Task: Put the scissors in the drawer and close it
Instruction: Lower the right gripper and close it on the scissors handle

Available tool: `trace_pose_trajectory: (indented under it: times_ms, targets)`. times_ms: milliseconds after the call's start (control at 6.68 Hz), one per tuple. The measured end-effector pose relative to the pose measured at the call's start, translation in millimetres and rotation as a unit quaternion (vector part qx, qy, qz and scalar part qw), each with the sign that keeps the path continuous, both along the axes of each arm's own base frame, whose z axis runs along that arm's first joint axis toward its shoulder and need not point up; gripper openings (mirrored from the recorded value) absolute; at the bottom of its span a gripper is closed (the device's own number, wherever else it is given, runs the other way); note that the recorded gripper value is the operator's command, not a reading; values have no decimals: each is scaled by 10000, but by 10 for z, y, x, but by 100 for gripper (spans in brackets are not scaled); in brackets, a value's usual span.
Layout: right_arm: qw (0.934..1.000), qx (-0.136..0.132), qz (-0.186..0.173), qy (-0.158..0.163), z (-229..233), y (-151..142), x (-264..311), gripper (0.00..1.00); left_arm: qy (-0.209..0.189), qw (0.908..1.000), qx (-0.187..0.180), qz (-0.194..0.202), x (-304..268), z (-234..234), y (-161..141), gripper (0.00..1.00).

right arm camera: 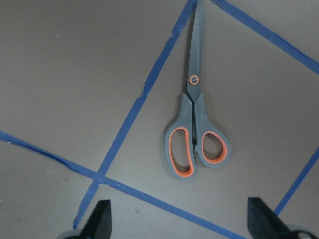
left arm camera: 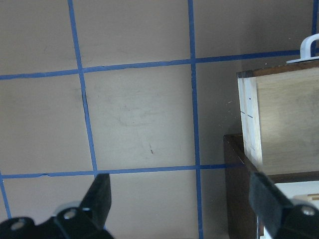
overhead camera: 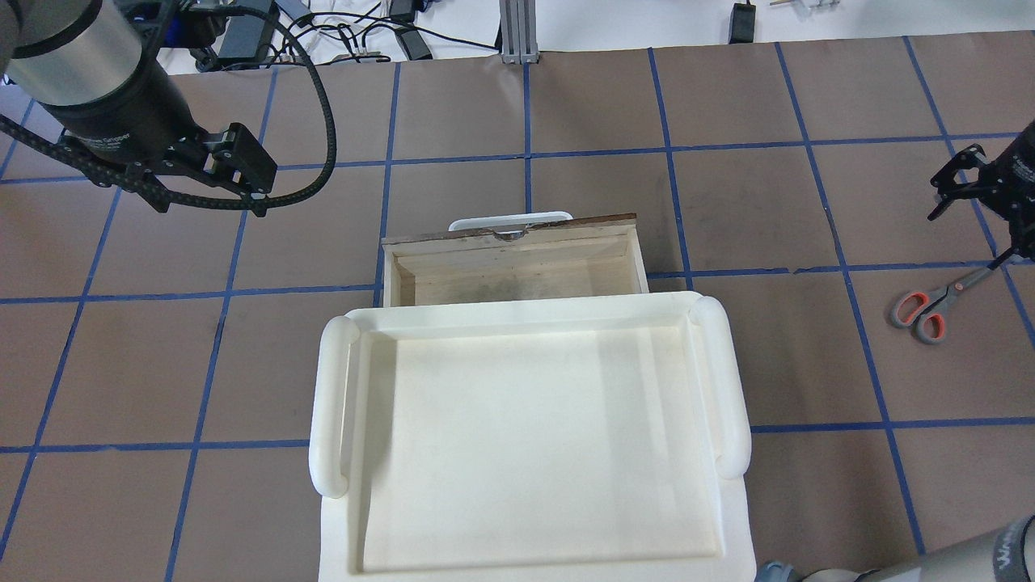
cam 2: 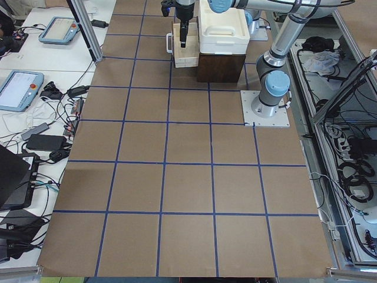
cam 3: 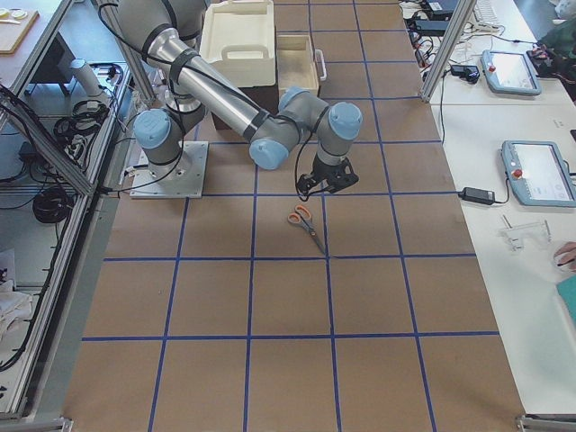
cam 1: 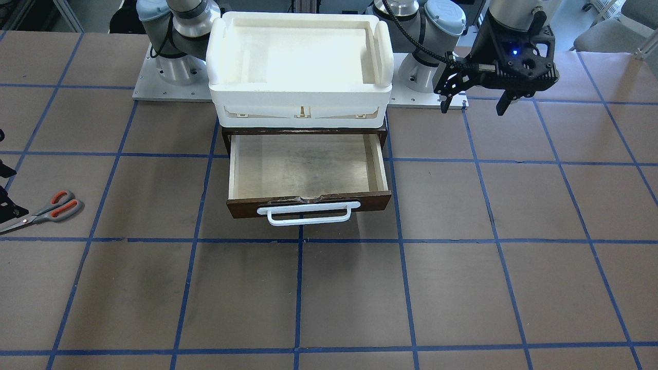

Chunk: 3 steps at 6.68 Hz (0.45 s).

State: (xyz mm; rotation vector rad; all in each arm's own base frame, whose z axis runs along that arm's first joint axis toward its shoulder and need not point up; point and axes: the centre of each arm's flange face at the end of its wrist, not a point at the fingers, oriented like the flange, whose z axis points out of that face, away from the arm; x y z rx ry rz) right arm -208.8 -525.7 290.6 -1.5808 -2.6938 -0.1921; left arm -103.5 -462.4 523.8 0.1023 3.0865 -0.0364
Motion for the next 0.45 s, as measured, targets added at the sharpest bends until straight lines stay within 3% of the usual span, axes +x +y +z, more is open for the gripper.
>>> trace_pose_trajectory:
  times_ms: [449]
  targets:
    - [9998,-160,-96,24,-645,298,-412,86,-7,10000,-5,0,2,1,-1,100]
